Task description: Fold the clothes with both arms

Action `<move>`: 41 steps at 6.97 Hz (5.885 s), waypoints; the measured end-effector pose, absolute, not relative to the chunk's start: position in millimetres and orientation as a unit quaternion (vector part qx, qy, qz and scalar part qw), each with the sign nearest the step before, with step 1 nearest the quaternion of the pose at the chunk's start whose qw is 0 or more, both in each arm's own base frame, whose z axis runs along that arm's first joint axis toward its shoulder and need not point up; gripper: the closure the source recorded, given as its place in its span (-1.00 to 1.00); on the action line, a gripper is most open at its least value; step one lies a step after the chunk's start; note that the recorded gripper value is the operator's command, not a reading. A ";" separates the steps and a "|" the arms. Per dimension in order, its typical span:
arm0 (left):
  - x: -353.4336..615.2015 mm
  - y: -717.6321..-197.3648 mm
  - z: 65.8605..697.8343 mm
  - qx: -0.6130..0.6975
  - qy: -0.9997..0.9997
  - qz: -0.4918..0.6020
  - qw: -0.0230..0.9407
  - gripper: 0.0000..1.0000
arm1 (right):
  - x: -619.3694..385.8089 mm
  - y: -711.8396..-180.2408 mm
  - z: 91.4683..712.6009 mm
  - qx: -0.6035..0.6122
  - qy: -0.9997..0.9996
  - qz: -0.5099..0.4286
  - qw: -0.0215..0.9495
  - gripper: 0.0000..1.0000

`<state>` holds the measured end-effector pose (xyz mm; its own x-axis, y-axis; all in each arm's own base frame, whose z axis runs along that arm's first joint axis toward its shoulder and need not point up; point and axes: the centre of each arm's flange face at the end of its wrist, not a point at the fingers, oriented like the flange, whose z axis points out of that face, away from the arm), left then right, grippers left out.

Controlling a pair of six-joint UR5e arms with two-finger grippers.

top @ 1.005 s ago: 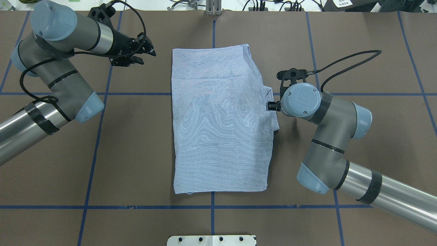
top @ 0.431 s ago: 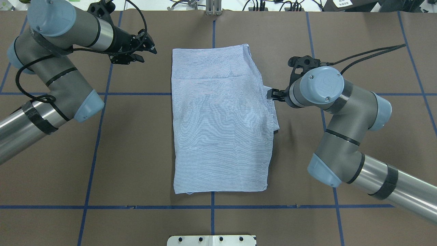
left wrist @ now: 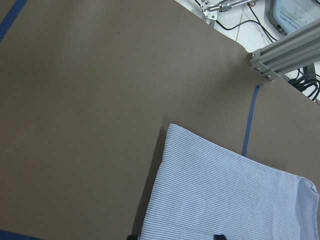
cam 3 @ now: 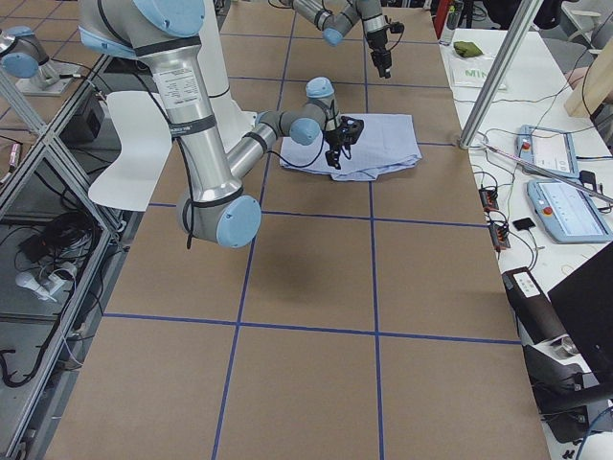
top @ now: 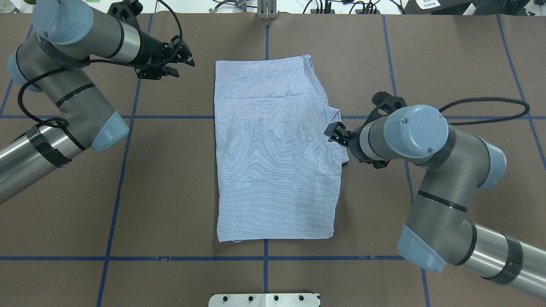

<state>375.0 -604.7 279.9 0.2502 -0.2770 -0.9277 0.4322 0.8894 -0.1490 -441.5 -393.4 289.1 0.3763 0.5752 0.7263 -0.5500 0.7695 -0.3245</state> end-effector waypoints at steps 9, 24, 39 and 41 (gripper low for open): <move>373.0 -602.6 274.3 0.070 0.573 -0.227 0.784 -0.18 | -532.9 -252.1 309.2 -0.100 -0.385 0.459 0.794 -0.88; 406.1 -416.2 278.8 -0.010 0.595 -0.282 0.753 -0.19 | -517.6 -247.7 289.9 -0.121 -0.395 0.457 0.788 1.00; 538.5 -218.1 303.7 -0.068 0.568 -0.282 0.770 1.00 | -519.2 -234.9 288.4 -0.124 -0.390 0.452 0.792 1.00; 518.5 -218.5 285.9 -0.071 0.583 -0.286 0.757 1.00 | -516.4 -230.9 284.4 -0.126 -0.394 0.449 0.792 1.00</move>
<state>518.5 -218.5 285.9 0.1558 -0.5155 -0.8426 0.3504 0.8264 -0.4408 -516.4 -230.9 284.4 0.2852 0.8109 0.5110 -0.6121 0.5643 -0.5540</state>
